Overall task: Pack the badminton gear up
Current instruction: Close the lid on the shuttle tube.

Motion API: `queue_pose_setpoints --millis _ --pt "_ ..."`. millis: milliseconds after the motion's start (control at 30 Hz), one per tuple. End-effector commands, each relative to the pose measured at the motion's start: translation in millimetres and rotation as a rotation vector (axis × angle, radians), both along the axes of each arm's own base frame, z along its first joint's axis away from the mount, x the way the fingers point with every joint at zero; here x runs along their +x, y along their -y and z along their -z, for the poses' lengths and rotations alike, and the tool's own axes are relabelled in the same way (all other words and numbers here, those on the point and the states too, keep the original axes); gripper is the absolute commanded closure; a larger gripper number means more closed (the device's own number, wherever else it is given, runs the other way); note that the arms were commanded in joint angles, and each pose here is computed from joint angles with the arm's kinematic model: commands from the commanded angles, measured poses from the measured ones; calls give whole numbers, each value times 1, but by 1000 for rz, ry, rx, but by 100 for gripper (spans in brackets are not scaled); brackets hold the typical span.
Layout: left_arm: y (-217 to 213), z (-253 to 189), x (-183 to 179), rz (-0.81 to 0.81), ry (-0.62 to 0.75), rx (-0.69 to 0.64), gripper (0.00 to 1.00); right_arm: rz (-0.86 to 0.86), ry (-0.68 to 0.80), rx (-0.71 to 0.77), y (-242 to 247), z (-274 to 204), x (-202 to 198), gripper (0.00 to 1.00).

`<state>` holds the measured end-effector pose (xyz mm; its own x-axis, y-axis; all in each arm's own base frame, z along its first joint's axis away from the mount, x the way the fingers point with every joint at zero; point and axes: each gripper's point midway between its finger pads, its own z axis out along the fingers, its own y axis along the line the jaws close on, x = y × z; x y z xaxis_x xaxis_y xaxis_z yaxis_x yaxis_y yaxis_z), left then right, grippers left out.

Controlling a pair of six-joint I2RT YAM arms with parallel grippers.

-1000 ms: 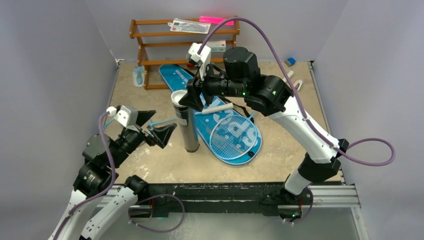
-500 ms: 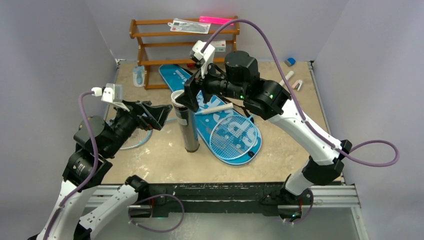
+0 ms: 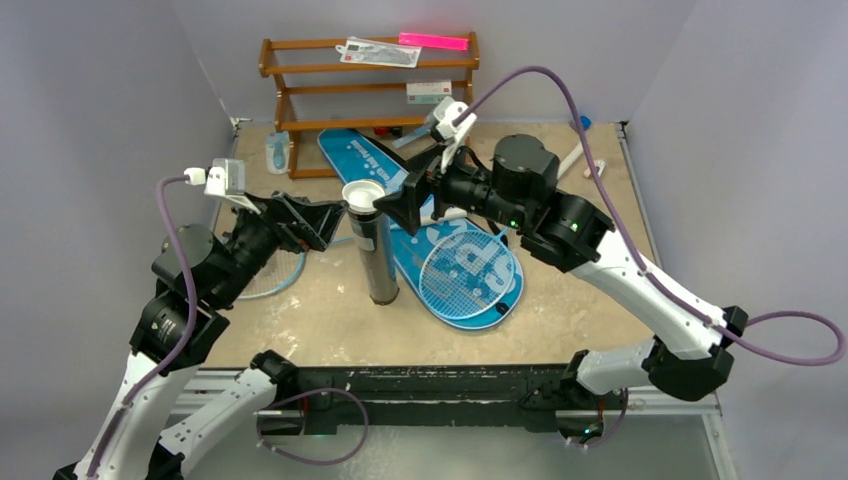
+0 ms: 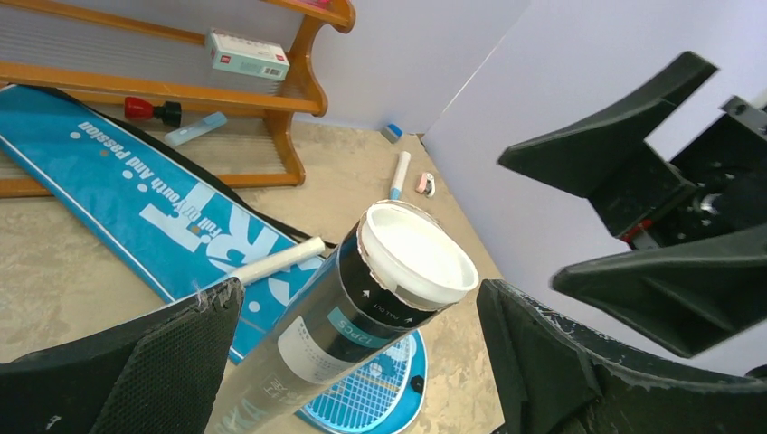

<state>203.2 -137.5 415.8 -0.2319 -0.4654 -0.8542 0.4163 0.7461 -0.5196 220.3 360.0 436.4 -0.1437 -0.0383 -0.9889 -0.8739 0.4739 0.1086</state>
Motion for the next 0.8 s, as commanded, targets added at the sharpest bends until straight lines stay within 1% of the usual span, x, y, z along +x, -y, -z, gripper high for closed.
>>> queue_pose_setpoints --millis 0,100,233,333,433,533,667,767 --pt "2 -29 -1 7 54 -60 0 -40 107 121 11 -38 -16 1" --pt "3 -30 2 4 34 -55 1 -90 127 134 13 -25 -27 1" --pt "1 -32 4 -13 15 -54 2 -118 157 133 13 -6 -32 1" --pt "-2 -35 5 -27 25 -53 5 -135 176 115 10 11 -31 1" --pt "-2 -37 6 -30 28 -40 8 -150 196 127 5 26 -31 1" --pt "-2 -36 9 -36 20 -13 15 -135 188 113 1 46 -25 1" --pt "-4 -37 10 -43 21 6 20 -112 173 97 -4 65 -17 1" --pt "-1 -33 12 -37 15 18 20 -145 162 103 -11 78 -19 1"
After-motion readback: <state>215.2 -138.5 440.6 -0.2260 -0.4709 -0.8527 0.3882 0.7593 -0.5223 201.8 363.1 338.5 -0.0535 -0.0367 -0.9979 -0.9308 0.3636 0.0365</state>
